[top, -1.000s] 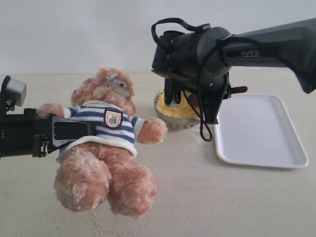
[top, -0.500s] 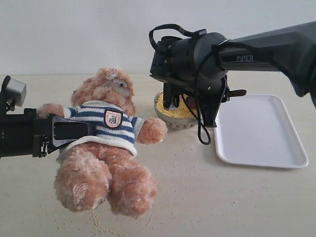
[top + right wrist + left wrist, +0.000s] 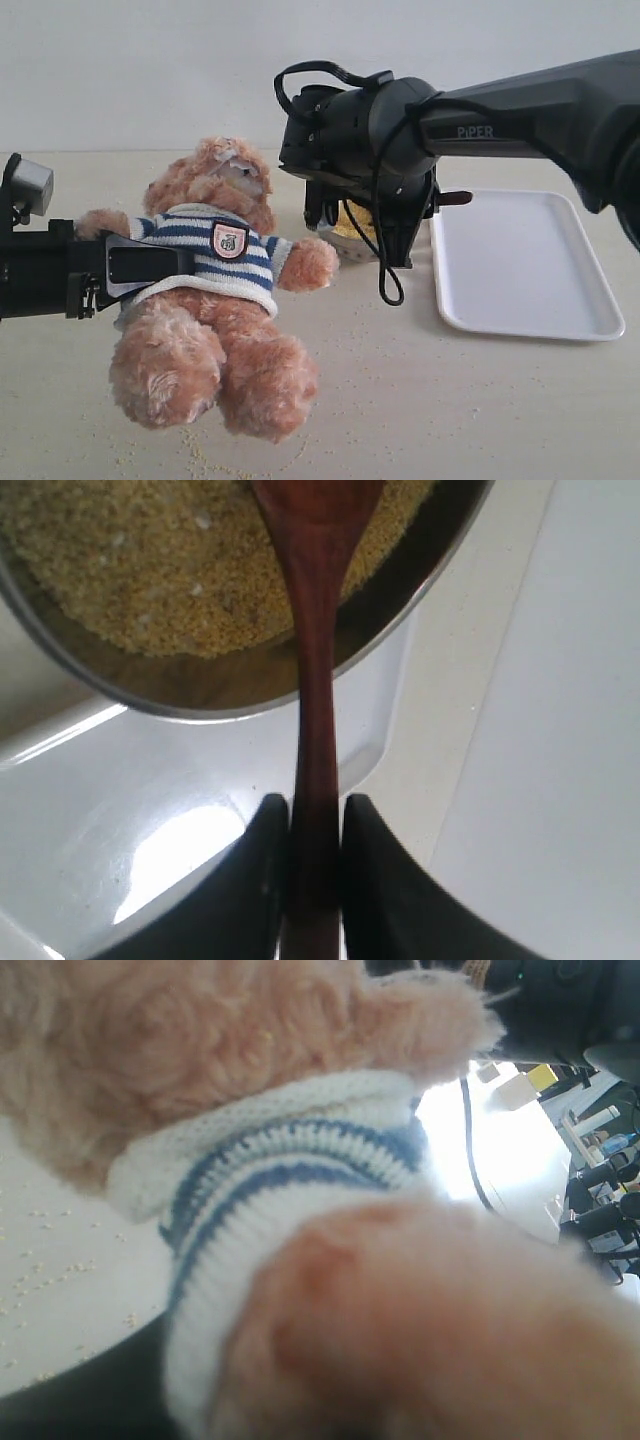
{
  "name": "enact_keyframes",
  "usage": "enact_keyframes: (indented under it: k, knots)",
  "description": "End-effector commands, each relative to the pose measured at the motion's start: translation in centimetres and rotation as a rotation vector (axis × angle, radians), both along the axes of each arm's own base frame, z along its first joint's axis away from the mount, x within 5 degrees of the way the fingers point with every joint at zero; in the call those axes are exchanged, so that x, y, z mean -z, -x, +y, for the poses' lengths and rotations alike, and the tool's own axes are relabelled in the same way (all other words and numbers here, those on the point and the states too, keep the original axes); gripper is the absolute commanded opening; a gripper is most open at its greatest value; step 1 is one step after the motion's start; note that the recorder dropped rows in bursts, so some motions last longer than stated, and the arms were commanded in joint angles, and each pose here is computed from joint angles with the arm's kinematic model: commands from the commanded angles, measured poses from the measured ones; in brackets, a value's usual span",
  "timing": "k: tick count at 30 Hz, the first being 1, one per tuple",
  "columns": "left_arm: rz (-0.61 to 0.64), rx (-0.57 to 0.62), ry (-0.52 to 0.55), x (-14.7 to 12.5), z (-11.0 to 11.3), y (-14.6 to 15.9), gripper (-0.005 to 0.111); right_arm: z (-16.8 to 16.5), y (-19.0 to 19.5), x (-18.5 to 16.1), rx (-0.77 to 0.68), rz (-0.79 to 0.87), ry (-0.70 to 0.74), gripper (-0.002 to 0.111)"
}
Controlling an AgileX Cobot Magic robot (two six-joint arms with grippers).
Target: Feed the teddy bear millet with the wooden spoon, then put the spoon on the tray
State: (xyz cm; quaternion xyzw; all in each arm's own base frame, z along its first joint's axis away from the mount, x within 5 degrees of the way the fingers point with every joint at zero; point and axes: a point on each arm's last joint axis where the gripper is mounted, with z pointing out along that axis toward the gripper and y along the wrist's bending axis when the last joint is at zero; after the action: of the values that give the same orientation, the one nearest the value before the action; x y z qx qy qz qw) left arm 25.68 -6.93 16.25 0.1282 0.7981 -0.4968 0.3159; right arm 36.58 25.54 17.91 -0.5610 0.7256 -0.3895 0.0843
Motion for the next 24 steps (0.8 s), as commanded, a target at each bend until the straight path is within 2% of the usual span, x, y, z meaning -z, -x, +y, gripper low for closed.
enact_keyframes:
  k: [1, 10, 24]
  knots:
    - [-0.007, -0.011, 0.026, -0.4, 0.0, -0.2, 0.005, -0.2, 0.0, -0.6, 0.035, -0.026, -0.019, 0.0]
    - [-0.007, -0.011, 0.026, -0.4, 0.0, -0.2, 0.005, -0.3, 0.6, -3.6, 0.047, -0.052, -0.126, 0.0]
    - [-0.006, -0.011, 0.029, -0.4, 0.0, -0.1, 0.005, -0.6, 1.0, -3.8, 0.04, -0.004, -0.095, 0.0]
